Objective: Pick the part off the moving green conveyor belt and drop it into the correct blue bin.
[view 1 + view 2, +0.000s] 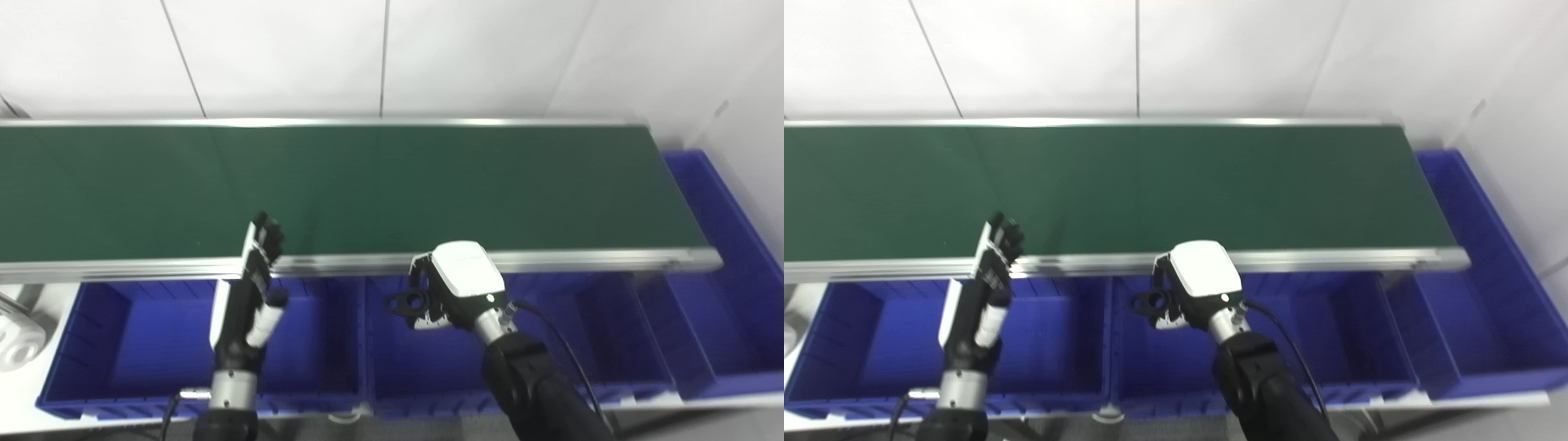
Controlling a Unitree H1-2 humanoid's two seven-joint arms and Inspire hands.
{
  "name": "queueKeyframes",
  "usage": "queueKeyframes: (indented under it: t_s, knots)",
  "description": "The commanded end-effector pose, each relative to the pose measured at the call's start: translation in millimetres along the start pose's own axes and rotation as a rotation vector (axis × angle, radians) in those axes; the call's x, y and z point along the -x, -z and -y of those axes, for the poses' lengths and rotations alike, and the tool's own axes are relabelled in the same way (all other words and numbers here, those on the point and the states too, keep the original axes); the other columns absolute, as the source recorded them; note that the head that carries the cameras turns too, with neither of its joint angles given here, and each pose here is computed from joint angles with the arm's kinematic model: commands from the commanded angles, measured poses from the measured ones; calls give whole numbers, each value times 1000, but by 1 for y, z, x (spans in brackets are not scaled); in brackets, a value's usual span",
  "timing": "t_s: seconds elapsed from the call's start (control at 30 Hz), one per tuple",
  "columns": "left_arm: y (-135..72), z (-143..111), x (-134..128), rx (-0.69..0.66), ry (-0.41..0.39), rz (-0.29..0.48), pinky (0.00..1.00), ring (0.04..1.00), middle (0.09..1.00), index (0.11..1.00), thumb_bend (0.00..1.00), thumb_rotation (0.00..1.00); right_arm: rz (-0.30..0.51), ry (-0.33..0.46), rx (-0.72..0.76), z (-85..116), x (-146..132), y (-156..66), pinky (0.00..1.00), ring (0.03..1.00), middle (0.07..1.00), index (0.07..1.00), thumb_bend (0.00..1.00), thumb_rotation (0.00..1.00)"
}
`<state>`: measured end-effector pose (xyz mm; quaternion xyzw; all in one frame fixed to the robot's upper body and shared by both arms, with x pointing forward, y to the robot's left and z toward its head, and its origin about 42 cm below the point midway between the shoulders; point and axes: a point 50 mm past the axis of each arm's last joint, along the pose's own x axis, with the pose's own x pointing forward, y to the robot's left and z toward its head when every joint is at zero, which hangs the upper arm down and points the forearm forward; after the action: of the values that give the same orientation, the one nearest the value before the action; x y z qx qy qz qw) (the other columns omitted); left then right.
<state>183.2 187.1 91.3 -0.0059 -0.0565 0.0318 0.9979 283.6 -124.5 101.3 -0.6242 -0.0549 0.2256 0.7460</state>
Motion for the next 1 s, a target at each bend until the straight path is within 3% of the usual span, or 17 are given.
queueKeyframes:
  t_s: [0.0,0.33,0.53,0.63,0.7,0.77,0.83,0.97]
  knots:
    - [-14,0,-6,18,19,43,962,943,965,1000,810,876,3,46,-10,10,2,-5,124,182,270,481,496,153]
    - [-17,2,-1,20,28,40,971,949,973,1000,787,877,-27,-22,-6,-14,8,7,132,187,272,479,499,151]
    - [-14,4,0,4,19,30,937,930,961,1000,805,878,-41,-38,60,-20,7,13,213,298,412,494,511,172]
    - [-13,6,0,5,19,30,936,939,965,1000,809,882,-71,-70,56,-21,8,14,314,473,634,716,882,563]
    - [-11,6,0,3,19,33,926,935,962,1000,797,883,-76,-76,33,-22,9,15,374,582,759,795,980,668]
    - [-9,6,1,-1,19,35,912,931,958,1000,791,883,-77,-75,15,-23,10,17,428,685,839,844,998,727]
    - [-8,7,1,-4,19,36,908,930,957,1000,790,884,-77,-74,7,-25,11,18,444,714,859,856,1000,741]
    - [-4,8,3,-4,26,34,924,942,961,1000,791,894,-79,-70,-54,-27,13,20,597,828,926,893,1000,788]
